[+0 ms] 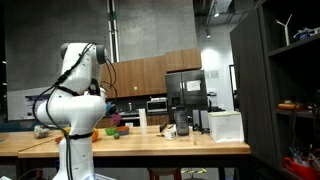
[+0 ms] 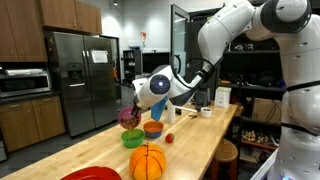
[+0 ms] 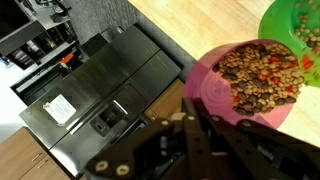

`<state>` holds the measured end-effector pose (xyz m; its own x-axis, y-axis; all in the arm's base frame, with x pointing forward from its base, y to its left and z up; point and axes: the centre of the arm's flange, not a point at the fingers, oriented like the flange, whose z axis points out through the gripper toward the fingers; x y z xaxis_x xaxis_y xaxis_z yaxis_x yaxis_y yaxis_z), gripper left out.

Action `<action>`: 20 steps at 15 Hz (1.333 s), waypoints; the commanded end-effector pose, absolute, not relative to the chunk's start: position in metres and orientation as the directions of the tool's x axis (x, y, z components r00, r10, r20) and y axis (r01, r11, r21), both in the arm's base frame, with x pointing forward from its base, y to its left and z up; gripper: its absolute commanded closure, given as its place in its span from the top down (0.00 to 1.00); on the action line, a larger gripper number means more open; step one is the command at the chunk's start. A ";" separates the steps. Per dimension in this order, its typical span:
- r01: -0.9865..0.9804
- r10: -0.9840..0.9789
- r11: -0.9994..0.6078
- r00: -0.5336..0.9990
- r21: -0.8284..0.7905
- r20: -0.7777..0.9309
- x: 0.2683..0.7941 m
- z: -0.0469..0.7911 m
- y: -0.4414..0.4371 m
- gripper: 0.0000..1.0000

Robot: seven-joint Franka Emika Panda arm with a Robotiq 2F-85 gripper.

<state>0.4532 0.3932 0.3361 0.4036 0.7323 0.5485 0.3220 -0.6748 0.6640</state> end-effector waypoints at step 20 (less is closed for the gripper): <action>0.186 0.753 -0.630 0.383 0.754 0.536 0.432 0.330 0.396 0.01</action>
